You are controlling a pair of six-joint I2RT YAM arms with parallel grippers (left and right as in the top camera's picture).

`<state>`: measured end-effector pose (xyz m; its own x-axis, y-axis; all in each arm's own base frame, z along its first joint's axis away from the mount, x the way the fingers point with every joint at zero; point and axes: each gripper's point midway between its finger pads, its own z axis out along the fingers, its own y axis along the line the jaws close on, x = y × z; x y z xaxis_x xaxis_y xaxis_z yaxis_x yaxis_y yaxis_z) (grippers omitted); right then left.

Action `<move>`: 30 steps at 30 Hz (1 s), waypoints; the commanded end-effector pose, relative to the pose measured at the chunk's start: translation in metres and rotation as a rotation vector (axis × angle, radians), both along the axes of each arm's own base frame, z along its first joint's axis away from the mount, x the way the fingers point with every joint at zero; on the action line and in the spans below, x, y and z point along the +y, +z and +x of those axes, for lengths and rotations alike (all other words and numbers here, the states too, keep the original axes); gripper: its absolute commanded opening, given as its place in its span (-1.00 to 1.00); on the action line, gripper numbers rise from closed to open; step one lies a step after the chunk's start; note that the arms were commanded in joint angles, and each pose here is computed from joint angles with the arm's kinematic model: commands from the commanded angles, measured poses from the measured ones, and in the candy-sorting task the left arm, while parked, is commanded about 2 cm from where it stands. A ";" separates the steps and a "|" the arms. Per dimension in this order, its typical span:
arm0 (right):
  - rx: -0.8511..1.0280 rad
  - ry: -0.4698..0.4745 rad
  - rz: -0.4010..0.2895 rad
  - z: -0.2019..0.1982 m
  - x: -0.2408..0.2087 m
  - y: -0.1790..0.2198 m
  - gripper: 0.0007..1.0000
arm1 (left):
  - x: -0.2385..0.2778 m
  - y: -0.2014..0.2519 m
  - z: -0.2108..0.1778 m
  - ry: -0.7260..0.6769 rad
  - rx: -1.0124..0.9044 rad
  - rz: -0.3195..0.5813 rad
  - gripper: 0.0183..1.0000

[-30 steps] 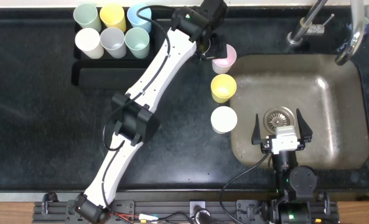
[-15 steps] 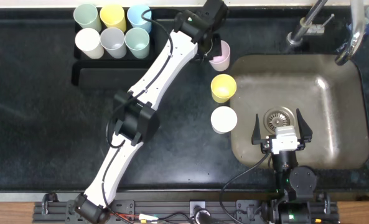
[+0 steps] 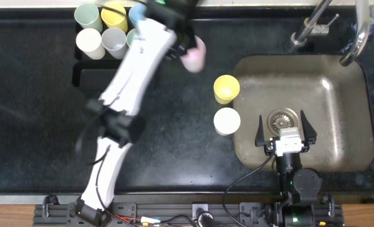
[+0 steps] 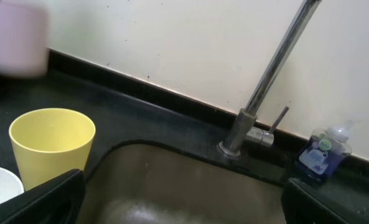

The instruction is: Store Cups

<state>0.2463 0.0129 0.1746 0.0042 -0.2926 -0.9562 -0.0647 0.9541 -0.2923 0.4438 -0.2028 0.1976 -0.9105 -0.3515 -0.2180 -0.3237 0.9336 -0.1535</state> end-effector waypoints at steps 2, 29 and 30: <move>-0.003 -0.003 0.004 0.000 0.000 -0.003 1.00 | 0.077 0.085 0.007 0.150 -0.232 0.079 -0.96; -0.003 -0.003 0.004 0.000 0.000 -0.003 1.00 | 0.305 0.018 -0.086 0.480 -0.128 0.176 -0.96; -0.003 -0.003 0.004 0.000 0.000 -0.003 1.00 | 0.303 0.013 -0.077 0.475 -0.135 0.158 -0.96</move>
